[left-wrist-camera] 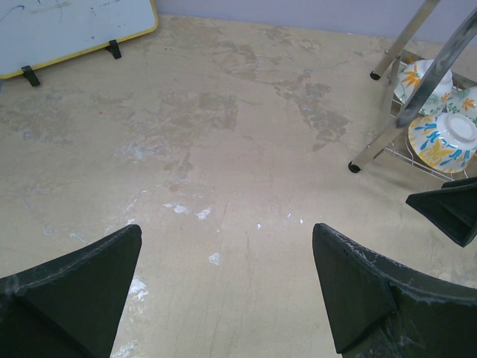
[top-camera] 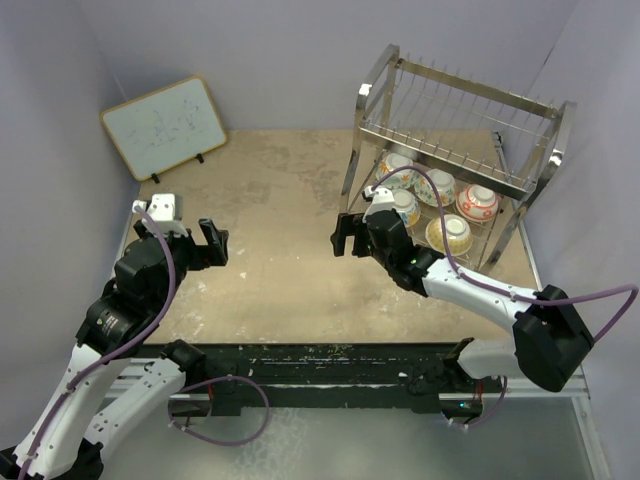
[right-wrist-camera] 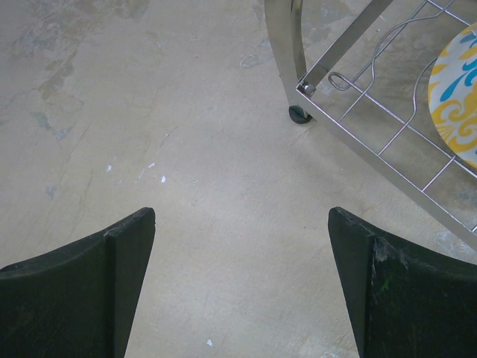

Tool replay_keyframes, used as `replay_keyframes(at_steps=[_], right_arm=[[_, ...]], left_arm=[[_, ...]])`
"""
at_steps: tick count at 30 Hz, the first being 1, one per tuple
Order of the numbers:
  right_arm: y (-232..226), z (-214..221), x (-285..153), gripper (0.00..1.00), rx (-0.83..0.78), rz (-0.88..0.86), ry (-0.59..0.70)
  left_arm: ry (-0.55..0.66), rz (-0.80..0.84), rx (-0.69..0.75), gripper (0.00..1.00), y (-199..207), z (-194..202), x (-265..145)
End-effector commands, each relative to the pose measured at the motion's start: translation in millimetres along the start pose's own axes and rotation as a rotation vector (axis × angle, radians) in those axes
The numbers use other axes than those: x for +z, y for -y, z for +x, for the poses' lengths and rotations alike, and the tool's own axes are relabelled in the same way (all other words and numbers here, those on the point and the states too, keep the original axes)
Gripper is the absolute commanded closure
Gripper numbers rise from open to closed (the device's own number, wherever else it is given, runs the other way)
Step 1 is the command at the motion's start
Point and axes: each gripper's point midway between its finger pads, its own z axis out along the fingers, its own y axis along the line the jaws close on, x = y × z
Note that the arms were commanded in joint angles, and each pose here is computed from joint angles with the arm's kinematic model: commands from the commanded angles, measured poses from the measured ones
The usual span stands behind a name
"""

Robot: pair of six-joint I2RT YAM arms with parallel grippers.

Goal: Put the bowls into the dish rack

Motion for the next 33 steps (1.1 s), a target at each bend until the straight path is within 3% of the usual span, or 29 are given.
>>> replay_keyframes(at_steps=[1, 33], right_arm=[[-2.0, -12.0, -6.4, 0.01, 0.006, -0.006, 0.043], [-2.4, -9.9, -5.6, 0.01, 0.004, -0.011, 0.039]], left_arm=[[0.052, 0.028, -0.032, 0.01, 6.8, -13.6, -0.8], [0.047, 0.016, -0.024, 0.01, 5.4, -12.3, 1.7]])
